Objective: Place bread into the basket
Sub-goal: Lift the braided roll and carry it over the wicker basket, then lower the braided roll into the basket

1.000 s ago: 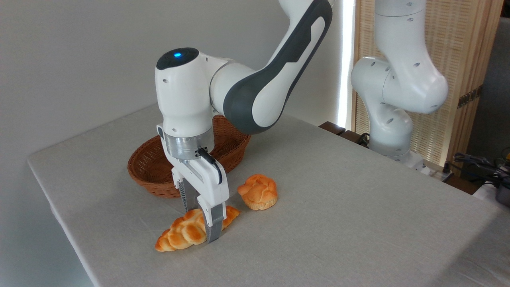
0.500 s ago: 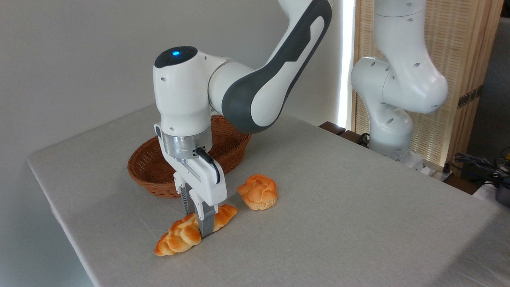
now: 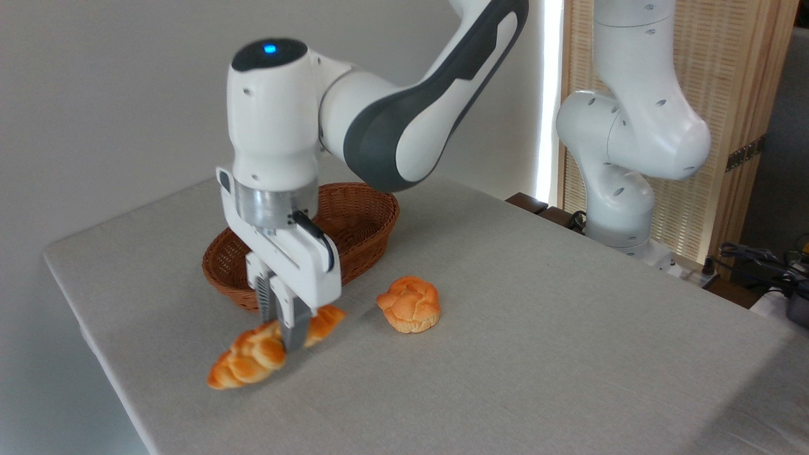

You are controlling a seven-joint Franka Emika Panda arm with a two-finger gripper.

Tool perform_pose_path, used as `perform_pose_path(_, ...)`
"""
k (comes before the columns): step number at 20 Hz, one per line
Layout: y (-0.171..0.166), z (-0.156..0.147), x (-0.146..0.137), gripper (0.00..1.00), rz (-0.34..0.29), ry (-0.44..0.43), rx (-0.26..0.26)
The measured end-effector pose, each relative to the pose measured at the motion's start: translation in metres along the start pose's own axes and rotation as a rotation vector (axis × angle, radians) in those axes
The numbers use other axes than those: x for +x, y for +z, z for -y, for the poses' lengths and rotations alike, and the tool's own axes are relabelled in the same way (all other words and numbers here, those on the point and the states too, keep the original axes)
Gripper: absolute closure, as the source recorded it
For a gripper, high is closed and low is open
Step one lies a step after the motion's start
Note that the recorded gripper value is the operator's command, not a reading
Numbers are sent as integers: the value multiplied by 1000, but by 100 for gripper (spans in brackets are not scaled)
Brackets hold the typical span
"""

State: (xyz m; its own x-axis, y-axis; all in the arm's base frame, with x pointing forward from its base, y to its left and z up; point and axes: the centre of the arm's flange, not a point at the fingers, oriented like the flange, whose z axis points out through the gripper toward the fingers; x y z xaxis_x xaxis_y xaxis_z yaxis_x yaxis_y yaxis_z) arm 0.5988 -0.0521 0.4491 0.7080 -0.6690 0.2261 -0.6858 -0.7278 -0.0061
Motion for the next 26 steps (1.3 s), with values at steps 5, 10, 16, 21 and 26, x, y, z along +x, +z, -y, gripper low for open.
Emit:
perform_pose_path(5,-41,-18,15,86,-15,26,-26)
perform_pose_path(10,-111,-81,11,78,45,98,-112)
perform_pose_path(16,-94,-172,38,56,90,158,-183)
perform_pose_path(21,-44,-175,54,0,91,153,-202)
perform_pose_path(26,-30,-175,56,0,101,154,-216)
